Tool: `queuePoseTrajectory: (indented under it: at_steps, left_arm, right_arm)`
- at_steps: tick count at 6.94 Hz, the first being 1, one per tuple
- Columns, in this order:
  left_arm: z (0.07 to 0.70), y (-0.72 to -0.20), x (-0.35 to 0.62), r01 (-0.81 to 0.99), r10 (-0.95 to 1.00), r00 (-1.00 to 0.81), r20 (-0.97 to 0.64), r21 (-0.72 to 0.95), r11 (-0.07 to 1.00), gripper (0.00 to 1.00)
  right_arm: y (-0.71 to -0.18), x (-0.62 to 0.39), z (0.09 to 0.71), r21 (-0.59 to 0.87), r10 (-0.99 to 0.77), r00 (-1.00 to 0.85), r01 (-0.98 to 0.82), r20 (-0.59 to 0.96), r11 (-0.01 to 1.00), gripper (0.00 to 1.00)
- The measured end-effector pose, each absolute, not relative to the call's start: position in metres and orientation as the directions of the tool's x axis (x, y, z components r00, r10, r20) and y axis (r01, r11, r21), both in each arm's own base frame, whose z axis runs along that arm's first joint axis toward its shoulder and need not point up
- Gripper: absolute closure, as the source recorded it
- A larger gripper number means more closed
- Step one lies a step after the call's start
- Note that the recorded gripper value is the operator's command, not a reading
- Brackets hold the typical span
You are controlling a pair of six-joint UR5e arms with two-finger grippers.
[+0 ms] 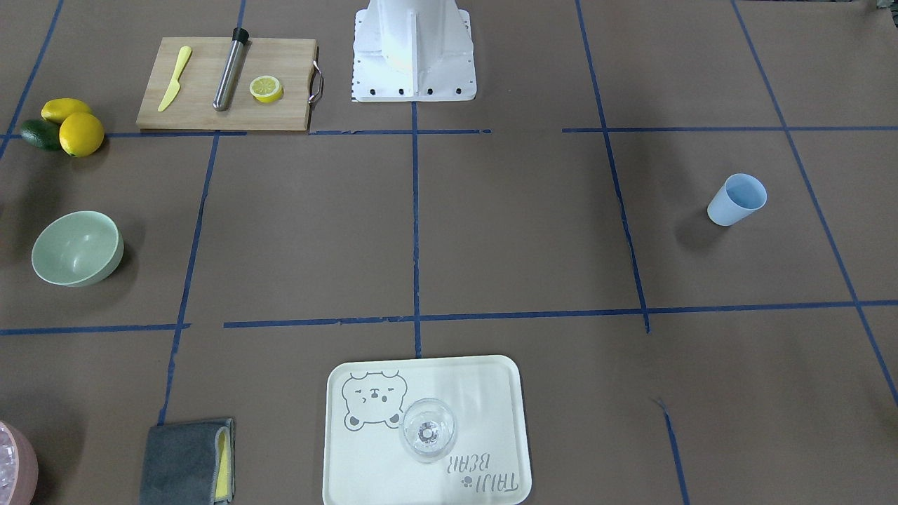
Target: Pour ice into bowl
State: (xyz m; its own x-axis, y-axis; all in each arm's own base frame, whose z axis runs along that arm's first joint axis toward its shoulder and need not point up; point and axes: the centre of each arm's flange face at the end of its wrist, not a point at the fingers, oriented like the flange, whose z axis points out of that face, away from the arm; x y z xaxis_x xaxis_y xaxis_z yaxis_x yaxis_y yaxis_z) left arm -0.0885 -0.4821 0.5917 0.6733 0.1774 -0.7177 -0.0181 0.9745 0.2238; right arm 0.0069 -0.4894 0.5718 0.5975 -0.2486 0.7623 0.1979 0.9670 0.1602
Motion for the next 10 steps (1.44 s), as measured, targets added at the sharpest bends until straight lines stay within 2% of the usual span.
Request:
queuePoseTrajectory:
  at_steps: [5,8,10]
  left_arm:
    - [0.565,-0.476,-0.068,-0.042,0.395,0.630,-0.669,0.478,0.877,0.00]
    - [0.567,-0.469,-0.058,-0.055,0.431,0.619,-0.657,0.511,0.858,0.00]
    - [0.570,-0.464,-0.056,-0.039,0.406,0.619,-0.672,0.489,0.871,0.00]
  right_arm:
    - [-0.486,0.001,0.563,0.170,-0.250,0.548,0.193,0.798,0.966,0.00]
    - [-0.489,-0.051,0.557,0.141,-0.234,0.555,0.206,0.798,0.968,0.00]
    - [-0.488,-0.112,0.569,0.108,-0.212,0.632,0.199,0.746,0.974,0.00]
